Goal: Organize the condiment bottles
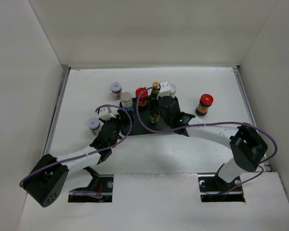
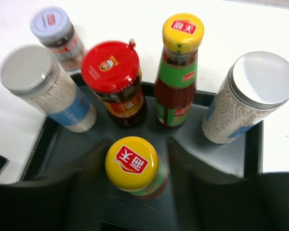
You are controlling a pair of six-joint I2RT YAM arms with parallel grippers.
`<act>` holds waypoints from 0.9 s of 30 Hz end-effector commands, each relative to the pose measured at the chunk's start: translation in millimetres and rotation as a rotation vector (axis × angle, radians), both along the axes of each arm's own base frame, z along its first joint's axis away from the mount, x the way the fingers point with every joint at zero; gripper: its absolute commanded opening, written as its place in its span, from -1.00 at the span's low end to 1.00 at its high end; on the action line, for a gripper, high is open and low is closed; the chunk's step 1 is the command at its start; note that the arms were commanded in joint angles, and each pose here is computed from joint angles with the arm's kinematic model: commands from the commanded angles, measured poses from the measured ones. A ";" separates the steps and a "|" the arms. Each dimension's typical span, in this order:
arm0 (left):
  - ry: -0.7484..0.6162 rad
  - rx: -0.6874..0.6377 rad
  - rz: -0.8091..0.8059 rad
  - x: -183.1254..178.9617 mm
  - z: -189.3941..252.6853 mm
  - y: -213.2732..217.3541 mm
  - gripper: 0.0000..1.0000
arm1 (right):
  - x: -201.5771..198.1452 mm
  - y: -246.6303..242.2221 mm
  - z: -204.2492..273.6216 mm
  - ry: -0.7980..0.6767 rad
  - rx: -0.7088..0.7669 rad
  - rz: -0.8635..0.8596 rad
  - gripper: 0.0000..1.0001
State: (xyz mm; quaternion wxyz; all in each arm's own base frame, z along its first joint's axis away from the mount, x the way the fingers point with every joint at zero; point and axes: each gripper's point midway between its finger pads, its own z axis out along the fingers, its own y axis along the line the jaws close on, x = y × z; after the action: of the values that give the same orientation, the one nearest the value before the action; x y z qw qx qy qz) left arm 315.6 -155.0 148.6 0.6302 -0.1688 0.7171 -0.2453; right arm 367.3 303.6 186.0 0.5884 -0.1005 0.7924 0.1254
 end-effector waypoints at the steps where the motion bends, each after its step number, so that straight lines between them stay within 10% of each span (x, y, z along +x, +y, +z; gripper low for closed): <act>1: -0.048 -0.045 -0.007 3.0 17.5 -2.7 0.62 | 7.6 13.6 51.9 -0.102 0.135 0.002 0.33; 11: -0.044 -0.044 0.001 3.8 15.7 0.0 0.62 | -7.9 -73.5 114.0 -0.230 0.215 -0.152 0.50; 15: -0.050 -0.050 -0.007 2.2 18.4 -2.9 0.62 | -2.1 -181.5 99.7 -0.253 0.205 -0.477 -0.33; 18: -0.042 -0.047 -0.008 3.0 15.3 -3.1 0.62 | -4.5 -242.7 71.6 -0.219 0.138 -0.688 -0.38; 23: -0.046 -0.058 -0.016 1.7 17.7 -5.9 0.62 | 7.0 -280.7 23.6 -0.110 0.015 -0.793 0.67; 27: -0.043 -0.060 -0.024 1.2 16.9 -7.5 0.62 | 20.2 -278.2 -0.1 -0.028 -0.024 -0.759 0.93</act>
State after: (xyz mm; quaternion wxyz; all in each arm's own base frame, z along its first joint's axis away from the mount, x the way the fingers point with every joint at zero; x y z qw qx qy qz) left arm 315.7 -155.5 148.8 0.6280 -0.1719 0.7165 -0.2504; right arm 380.7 26.0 186.9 0.6098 0.1891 0.7606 -0.1172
